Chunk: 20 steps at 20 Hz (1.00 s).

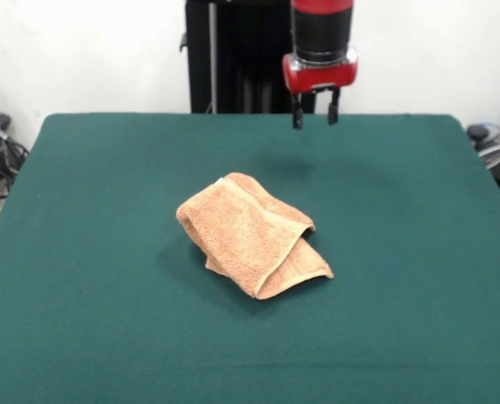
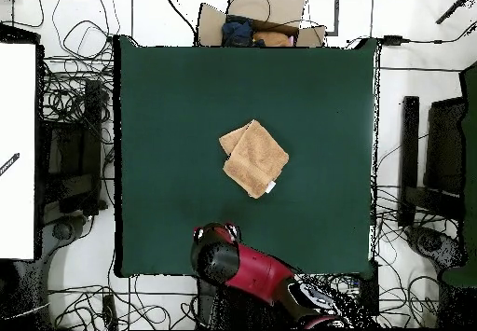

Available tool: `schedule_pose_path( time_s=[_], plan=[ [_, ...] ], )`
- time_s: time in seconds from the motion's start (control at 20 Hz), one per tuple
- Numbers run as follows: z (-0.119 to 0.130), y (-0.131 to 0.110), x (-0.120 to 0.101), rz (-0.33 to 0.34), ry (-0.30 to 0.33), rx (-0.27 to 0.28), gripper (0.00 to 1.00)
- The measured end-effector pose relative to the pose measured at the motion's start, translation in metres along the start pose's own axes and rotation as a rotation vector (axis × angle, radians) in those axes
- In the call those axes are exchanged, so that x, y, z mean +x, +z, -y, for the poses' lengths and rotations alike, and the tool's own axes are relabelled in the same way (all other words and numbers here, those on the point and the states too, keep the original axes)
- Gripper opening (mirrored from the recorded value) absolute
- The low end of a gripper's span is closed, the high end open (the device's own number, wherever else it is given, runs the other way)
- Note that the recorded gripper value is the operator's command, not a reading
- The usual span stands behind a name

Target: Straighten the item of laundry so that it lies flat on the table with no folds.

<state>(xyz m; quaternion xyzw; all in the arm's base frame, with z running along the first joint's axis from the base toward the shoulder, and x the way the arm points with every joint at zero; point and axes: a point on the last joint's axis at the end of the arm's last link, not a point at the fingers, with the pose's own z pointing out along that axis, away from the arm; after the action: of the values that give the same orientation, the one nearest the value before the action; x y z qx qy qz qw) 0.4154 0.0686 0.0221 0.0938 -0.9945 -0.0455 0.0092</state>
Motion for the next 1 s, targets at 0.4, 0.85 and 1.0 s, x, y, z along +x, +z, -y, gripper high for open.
schedule_pose_path(
  time_s=[0.4,0.85,1.0],
  plan=[
    [-0.004,-0.002,0.011,-0.050,-0.009,-0.001,1.00],
    [-0.003,-0.004,0.024,-0.110,-0.003,-0.006,1.00],
    [-0.003,-0.002,0.026,-0.116,0.000,-0.009,1.00]
  ],
)
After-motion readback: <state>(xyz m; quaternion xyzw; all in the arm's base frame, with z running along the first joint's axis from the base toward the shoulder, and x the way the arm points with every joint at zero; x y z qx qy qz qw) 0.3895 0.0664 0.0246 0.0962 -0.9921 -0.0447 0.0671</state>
